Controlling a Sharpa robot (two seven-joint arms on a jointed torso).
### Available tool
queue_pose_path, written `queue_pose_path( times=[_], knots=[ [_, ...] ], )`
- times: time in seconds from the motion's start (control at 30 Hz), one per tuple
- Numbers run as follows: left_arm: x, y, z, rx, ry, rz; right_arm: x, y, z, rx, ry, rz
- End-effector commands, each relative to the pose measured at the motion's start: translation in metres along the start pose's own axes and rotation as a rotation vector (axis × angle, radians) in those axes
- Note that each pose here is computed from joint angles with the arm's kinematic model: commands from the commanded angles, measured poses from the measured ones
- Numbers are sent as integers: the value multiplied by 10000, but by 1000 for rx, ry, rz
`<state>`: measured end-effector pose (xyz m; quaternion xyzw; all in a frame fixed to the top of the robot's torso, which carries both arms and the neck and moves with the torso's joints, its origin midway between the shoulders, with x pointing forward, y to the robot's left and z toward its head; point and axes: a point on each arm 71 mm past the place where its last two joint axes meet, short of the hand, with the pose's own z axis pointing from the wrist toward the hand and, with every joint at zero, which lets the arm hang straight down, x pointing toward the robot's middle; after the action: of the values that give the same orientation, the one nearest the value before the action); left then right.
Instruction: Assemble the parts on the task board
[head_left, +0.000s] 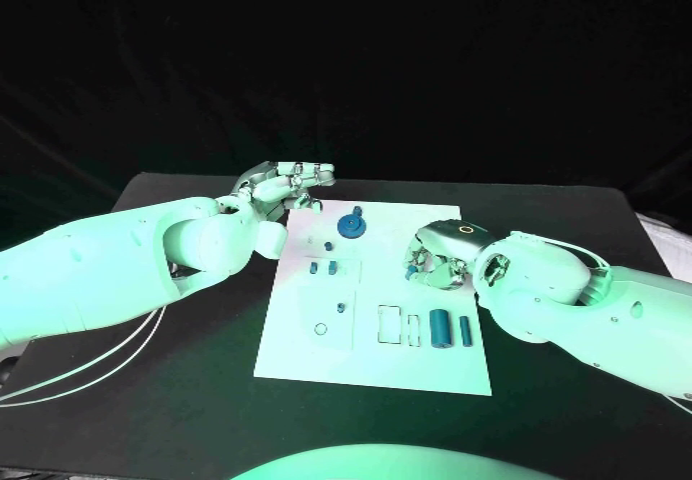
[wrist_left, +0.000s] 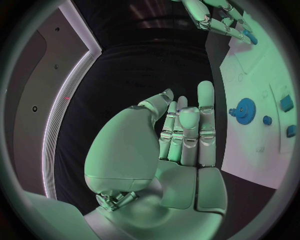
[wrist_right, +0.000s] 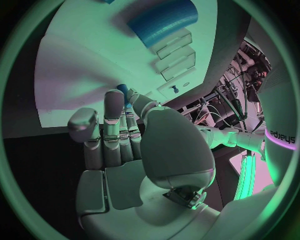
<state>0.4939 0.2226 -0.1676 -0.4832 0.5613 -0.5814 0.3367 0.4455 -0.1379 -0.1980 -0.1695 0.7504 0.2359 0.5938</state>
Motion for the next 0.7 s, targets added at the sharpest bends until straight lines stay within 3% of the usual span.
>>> queue_pose_path(
  times=[0.03,0.33,0.7],
  knots=[
    [30,-4,3,2,26,-2,-14,7,5,11,-41,-25],
    [26,-3,2,0,32,3,-109,28,-89,-11,-151,26],
    [13,-3,4,0,35,14,-256,117,-258,-43,-176,117]
  ],
)
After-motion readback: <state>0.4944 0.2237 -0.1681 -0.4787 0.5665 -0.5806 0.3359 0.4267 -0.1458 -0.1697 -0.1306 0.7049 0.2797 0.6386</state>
